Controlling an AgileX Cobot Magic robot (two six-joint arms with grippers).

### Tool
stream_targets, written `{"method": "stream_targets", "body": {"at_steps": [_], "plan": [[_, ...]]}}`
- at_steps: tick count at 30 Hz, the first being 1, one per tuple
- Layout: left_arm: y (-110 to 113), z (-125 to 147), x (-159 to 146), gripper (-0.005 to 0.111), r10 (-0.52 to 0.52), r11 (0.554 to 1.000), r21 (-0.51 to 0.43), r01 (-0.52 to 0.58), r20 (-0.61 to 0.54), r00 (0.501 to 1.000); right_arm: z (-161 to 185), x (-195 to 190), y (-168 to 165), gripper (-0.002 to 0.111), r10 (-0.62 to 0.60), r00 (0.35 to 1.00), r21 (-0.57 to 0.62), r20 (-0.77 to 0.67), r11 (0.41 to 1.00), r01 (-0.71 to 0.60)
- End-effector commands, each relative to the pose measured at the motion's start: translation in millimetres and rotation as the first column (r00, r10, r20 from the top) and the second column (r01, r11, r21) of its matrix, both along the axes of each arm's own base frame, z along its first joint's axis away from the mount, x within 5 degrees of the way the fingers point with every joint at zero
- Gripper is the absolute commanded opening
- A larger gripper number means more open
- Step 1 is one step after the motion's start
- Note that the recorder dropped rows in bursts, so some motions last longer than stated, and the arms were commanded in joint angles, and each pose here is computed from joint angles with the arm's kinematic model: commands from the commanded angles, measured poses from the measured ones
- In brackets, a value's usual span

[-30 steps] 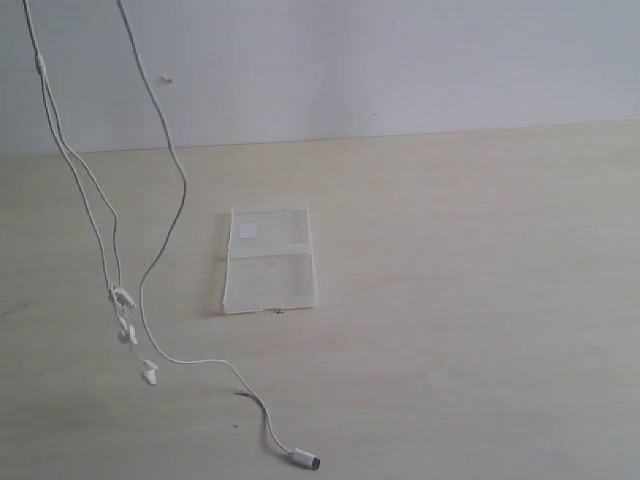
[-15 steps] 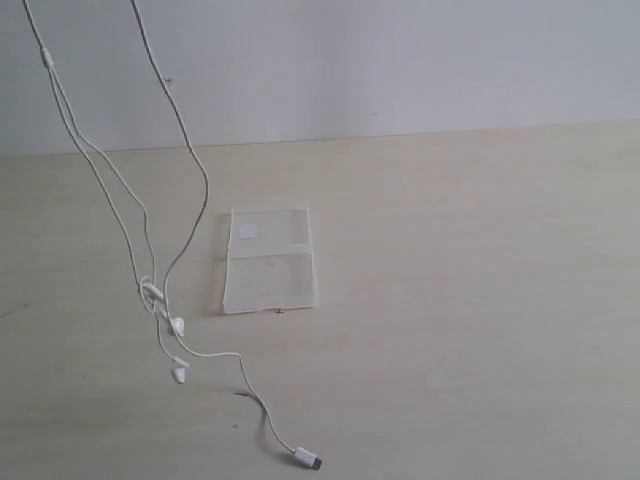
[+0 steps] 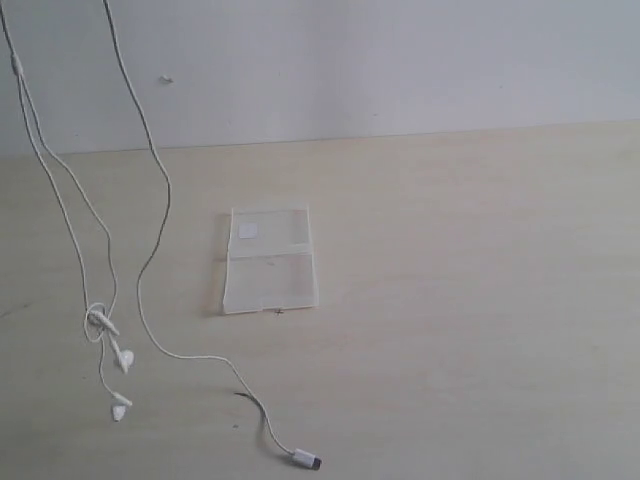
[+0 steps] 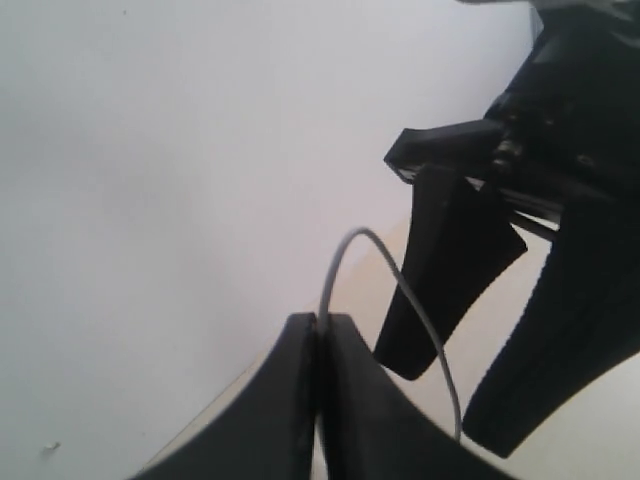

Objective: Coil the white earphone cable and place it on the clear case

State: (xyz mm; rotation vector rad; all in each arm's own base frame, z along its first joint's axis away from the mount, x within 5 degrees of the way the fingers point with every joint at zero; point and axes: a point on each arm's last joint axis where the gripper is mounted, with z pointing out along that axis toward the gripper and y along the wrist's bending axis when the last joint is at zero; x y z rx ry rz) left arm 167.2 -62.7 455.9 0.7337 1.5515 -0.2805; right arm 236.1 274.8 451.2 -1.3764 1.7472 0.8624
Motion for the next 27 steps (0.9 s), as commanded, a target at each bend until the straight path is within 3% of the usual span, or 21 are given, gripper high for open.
{"method": "stream_targets", "body": {"at_steps": [1,18,21,25,27], "plan": [[2.0,6.3,-4.9,0.0,0.018,1.0,-0.015,-0.018,0.031,0.999,-3.2,2.2,1.7,0.044,0.002,1.0,-0.01,-0.02,1.0,-0.002],[2.5,5.7,-4.6,0.0,0.025,1.0,-0.015,-0.025,0.022,0.999,-40.3,24.2,21.2,0.042,-0.041,0.987,-0.074,-0.157,0.997,0.029],[2.5,5.7,-4.6,0.0,0.025,1.0,-0.015,-0.025,0.022,0.999,-43.0,26.0,22.3,0.029,-0.045,0.986,-0.08,-0.159,0.996,0.033],[3.0,6.2,-4.2,0.0,0.032,0.999,-0.018,-0.031,0.027,0.999,-45.7,25.0,19.5,0.001,-0.052,0.985,-0.124,-0.166,0.992,0.031],[3.0,6.2,-4.2,0.0,0.032,0.999,-0.018,-0.031,0.027,0.999,-44.0,23.8,16.5,0.0,-0.06,0.986,-0.142,-0.154,0.989,0.038]]}}
